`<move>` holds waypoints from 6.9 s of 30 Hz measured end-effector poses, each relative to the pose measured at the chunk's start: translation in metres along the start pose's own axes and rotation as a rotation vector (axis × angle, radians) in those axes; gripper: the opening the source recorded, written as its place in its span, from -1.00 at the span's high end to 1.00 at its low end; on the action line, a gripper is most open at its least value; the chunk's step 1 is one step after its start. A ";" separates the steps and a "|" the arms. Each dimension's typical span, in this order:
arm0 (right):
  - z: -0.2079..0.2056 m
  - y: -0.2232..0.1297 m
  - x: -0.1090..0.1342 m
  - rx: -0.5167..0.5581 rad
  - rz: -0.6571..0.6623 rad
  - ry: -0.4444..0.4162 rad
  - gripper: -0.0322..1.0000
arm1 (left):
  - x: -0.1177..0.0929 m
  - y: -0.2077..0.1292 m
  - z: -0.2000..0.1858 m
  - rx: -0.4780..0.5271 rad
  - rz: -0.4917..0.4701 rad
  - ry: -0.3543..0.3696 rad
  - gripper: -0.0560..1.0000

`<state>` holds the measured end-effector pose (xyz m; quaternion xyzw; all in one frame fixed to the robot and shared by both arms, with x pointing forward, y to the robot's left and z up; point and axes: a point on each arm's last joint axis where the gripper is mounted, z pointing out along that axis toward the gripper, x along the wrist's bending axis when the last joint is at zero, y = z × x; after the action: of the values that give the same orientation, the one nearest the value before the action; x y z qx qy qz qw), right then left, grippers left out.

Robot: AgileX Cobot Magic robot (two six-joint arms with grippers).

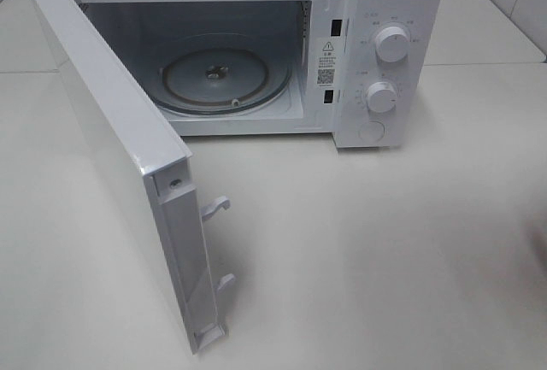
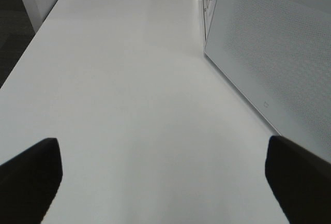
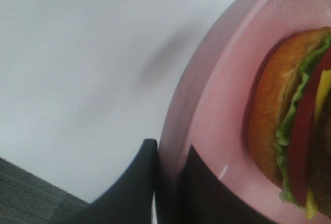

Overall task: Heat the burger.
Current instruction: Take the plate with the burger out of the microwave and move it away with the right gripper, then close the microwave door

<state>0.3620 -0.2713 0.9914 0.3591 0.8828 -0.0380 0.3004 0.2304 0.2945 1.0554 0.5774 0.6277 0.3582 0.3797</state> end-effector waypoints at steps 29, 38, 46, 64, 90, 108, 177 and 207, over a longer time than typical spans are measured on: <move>0.036 0.024 0.009 0.125 0.324 -0.064 0.88 | 0.000 0.000 0.000 0.000 0.000 0.000 -0.98; 0.069 0.033 0.014 0.184 0.397 -0.055 0.88 | 0.000 0.000 0.000 0.000 0.000 0.000 -0.98; 0.087 0.032 0.015 0.228 0.434 -0.033 0.87 | 0.000 0.000 0.000 0.000 0.000 0.000 -0.98; 0.100 0.048 0.012 0.213 0.461 -0.007 0.33 | 0.000 0.000 0.000 0.000 0.000 0.000 -0.98; -0.015 0.054 -0.016 -0.157 0.568 0.338 -0.69 | 0.000 0.000 0.000 0.000 0.000 0.000 -0.98; -0.063 0.007 -0.019 -0.252 0.600 0.343 -0.56 | 0.000 0.000 0.000 0.000 0.000 0.000 -0.98; -0.104 -0.098 0.021 -0.657 0.835 0.074 -0.50 | 0.000 0.000 0.000 0.000 0.000 0.000 -0.98; -0.104 -0.098 0.021 -0.657 0.835 0.074 -0.50 | -0.002 0.048 0.024 -0.097 -0.045 -0.032 -0.92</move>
<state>0.2339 -0.3014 1.0498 0.5679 0.6403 0.3760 0.3552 0.2734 0.2959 1.0869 0.5498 0.6163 0.3704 0.4251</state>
